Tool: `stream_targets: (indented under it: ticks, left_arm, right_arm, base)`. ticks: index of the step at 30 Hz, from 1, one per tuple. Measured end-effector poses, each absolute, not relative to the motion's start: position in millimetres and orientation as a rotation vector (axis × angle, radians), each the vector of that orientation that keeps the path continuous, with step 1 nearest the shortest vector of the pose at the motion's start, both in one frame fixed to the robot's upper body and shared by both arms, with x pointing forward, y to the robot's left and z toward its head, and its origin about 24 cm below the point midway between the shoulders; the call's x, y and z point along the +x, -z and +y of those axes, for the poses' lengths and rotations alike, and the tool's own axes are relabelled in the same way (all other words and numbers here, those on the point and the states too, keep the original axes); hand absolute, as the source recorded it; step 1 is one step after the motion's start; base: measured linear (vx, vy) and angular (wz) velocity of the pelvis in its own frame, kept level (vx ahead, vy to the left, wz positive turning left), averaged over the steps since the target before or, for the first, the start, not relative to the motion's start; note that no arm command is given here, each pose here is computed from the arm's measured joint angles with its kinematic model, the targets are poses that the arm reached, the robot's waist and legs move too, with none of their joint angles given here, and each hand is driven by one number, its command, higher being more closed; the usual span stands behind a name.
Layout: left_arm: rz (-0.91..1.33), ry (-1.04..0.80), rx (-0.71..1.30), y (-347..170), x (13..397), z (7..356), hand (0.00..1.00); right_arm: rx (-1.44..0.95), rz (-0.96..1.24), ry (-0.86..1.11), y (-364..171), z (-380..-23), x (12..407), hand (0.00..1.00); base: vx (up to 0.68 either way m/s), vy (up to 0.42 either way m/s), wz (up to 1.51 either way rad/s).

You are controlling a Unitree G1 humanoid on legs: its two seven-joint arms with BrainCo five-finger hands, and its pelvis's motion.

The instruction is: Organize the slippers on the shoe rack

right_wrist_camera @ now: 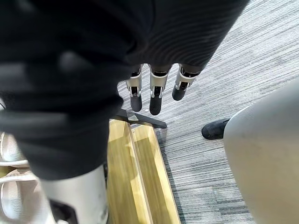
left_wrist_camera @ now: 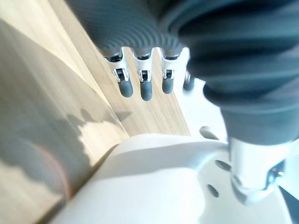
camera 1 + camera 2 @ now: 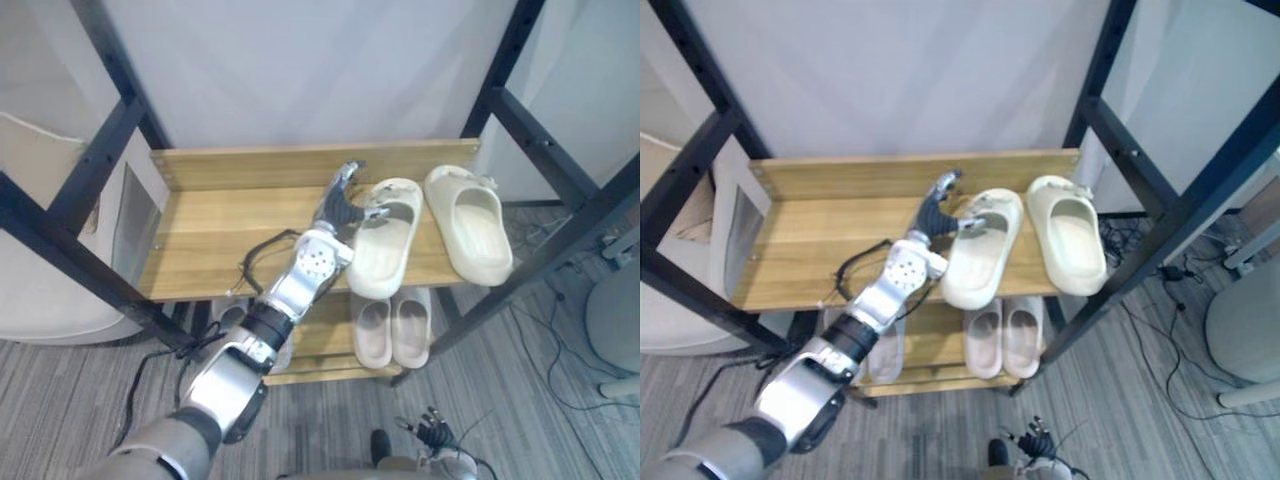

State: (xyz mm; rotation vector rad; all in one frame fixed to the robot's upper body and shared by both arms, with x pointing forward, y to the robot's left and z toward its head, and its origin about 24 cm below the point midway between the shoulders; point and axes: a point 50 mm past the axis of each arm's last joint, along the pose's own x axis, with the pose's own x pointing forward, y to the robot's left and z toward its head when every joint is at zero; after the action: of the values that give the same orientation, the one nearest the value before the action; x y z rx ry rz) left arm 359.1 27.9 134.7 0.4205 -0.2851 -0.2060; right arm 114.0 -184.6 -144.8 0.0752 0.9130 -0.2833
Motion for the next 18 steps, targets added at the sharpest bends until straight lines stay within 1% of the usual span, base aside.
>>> stream_targets:
  ticks: [5, 13, 15, 18]
  left_arm:
    - [-0.267, 0.219, 0.390, -132.3, 358.0, 24.2, 0.00]
    - [-0.261, 0.235, 0.400, -129.3, 356.6, 20.6, 0.00]
    - [-0.276, 0.243, 0.371, -134.1, 354.8, 17.1, 0.00]
    - [-0.358, 0.252, 0.291, -156.8, 349.2, 13.3, 0.00]
  right_arm:
    - [0.076, 0.914, 0.285, 145.0, -184.4, 114.1, 0.00]
    - [0.081, 0.923, 0.282, 146.4, -181.6, 115.0, 0.00]
    - [0.084, 0.927, 0.281, 147.0, -180.5, 114.4, 0.00]
    - [0.083, 0.932, 0.281, 147.5, -180.8, 112.9, 0.00]
  base:
    - [0.00, -0.008, 0.05]
    - [0.00, -0.011, 0.05]
    - [-0.01, -0.015, 0.06]
    - [-0.04, -0.016, 0.06]
